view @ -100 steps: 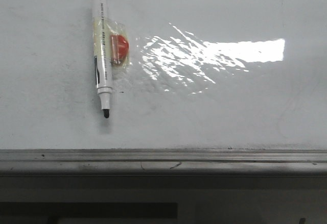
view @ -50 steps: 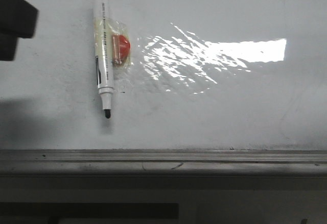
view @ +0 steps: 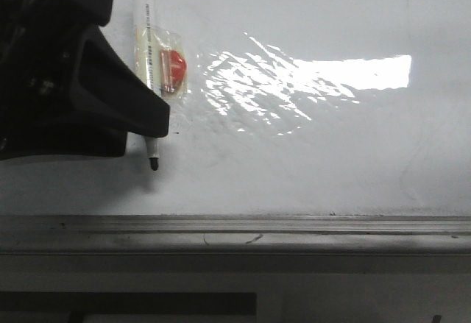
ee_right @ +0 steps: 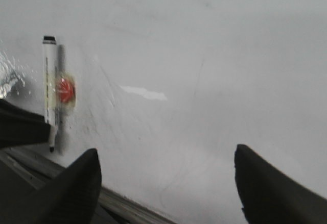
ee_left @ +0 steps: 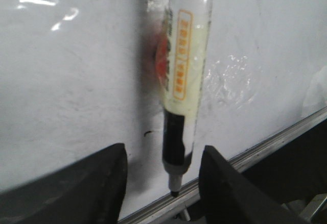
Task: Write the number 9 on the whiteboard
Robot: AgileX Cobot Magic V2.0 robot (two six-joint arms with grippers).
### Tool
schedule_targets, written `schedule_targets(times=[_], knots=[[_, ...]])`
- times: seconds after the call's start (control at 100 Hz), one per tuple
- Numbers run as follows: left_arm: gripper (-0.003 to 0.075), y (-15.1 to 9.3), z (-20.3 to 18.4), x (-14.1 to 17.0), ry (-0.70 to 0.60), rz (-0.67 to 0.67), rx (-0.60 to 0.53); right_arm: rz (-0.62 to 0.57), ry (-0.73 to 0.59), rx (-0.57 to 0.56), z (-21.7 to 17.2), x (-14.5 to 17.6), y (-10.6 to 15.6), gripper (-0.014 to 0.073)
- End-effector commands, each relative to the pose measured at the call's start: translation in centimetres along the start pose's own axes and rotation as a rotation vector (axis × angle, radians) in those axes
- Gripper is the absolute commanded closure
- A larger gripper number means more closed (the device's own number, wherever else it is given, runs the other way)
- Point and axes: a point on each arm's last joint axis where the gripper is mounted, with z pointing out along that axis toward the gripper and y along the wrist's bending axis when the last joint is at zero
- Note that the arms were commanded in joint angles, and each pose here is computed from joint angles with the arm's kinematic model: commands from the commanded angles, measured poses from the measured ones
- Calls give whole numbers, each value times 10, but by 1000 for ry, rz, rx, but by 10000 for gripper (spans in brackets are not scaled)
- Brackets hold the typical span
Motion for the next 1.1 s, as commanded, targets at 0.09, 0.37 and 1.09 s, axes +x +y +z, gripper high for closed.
schedule_targets(times=[0.09,0.37,1.09], knots=[[573,0,2,-15,-106,-86,-41,14,-134,6,-1,-21,1,115],[741,-24,-16,-10,51,476,127,-166,-93,-111,-12,-35,17,115],[741,-37,-33,-5,72,1088,269,-612,80,-793,89,-46,82,113]])
